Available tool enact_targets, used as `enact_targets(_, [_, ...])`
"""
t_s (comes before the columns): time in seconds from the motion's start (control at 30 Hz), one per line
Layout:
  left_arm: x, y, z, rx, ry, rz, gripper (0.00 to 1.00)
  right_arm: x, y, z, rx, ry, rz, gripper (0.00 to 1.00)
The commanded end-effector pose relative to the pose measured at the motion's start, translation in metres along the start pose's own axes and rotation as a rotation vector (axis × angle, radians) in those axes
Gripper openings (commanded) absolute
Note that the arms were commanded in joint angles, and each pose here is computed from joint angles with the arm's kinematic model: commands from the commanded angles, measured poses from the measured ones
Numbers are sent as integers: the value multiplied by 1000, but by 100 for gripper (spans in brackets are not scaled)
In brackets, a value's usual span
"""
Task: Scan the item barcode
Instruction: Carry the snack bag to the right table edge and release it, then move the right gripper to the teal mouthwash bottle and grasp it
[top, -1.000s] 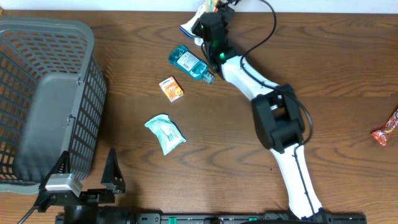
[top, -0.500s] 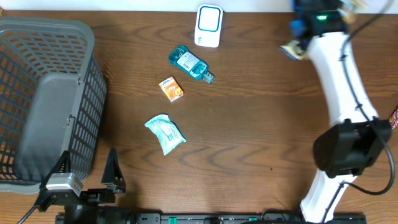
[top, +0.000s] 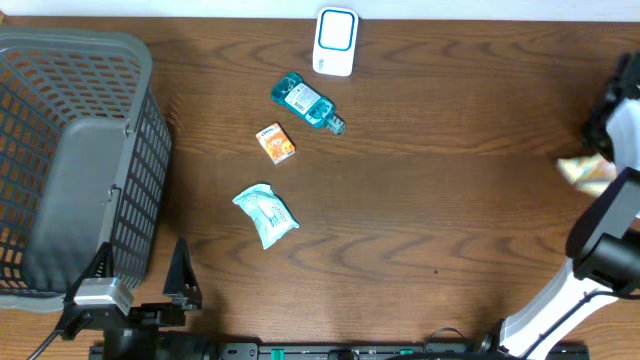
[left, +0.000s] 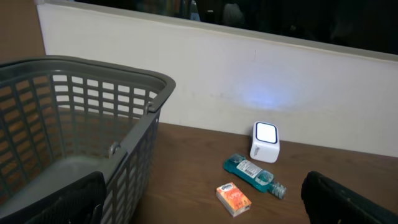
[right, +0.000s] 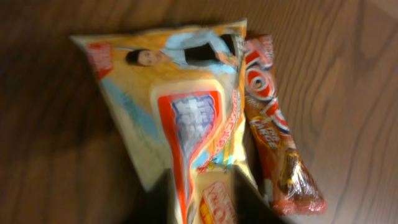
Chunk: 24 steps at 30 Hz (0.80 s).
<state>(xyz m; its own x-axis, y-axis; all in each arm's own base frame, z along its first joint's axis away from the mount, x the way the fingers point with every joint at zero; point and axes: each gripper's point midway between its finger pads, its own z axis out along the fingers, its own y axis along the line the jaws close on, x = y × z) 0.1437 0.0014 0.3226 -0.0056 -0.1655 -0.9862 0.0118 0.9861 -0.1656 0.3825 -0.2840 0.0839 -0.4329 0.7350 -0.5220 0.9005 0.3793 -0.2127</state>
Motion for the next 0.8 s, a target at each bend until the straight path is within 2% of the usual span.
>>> enact_targets(0.0, [-1,0,0,-1,-6,16,98,4,15,0,-119,55,-13,75])
enact_targets(0.03, [-1,0,0,-1,-6,16,98,5,23,-3,-174,77,-36,95])
enact_targets(0.07, [-1,0,0,-1,-5,16,98,7,31,-7,-222,94,-59,99])
enact_targets(0.23, [-1,0,0,-1,-6,16,98,10,66,-53,-449,181,-96,99])
enact_targets(0.37, [-1,0,0,-1,-5,15,98,16,95,-117,-645,211,-137,99])
enact_targets(0.43, [-1,0,0,-1,-5,16,98,34,118,-170,-788,219,-203,99])
enact_targets(0.47, [-1,0,0,-1,-5,16,98,39,123,-181,-813,219,-220,99])
enact_targets(0.63, [-1,0,0,-1,-5,16,98,121,181,-265,-965,217,-466,99])
enact_targets(0.77, [-1,0,0,-1,-4,16,98,195,226,-305,-1089,93,-846,99])
